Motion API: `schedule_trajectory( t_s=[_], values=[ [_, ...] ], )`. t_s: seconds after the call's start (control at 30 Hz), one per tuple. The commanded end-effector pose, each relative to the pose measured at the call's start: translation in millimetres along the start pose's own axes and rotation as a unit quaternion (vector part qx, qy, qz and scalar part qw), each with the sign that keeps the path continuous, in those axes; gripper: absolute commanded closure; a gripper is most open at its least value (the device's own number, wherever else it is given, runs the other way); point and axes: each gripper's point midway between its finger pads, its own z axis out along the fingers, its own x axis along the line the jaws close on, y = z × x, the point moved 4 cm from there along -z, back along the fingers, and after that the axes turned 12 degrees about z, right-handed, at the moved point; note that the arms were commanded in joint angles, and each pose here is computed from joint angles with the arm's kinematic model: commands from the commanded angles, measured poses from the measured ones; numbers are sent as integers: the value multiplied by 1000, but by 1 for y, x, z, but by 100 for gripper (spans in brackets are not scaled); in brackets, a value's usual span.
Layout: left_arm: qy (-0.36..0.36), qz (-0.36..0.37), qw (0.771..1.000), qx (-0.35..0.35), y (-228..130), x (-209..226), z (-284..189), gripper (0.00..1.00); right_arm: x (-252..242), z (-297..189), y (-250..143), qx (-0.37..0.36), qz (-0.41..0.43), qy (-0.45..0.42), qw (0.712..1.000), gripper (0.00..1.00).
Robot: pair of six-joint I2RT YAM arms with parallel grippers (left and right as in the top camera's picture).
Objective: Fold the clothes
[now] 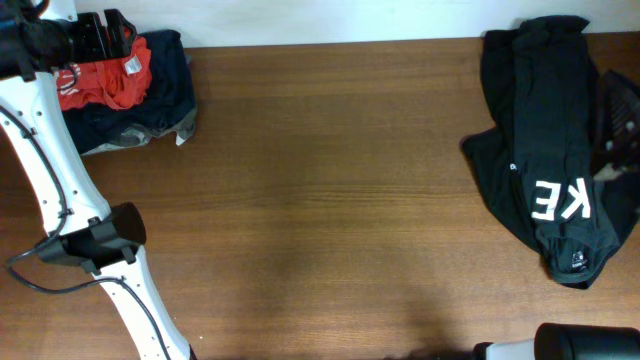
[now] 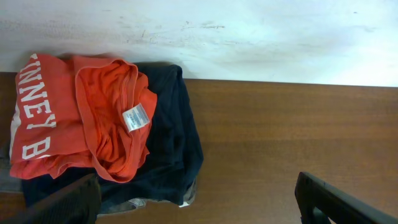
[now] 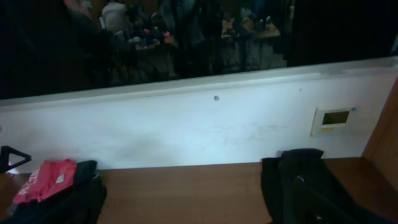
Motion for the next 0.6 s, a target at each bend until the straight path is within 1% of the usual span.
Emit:
schedule_trajectory(
  t_s=[0.0, 0.2, 0.4, 0.57],
  values=[
    [-7, -4, 1000, 2, -2, 0, 3, 1, 0, 0, -2, 5, -2, -1, 1000, 1],
    [-7, -4, 1000, 2, -2, 1, 2, 1, 0, -1, -2, 4, -2, -1, 1000, 1],
    [-7, -4, 1000, 2, -2, 0, 3, 1, -2, 9, -4, 18, 4, -2, 1000, 1],
    [-7, -4, 1000, 2, -2, 0, 3, 1, -14, 35, 2, 20, 4, -40, 999, 1]
  ],
)
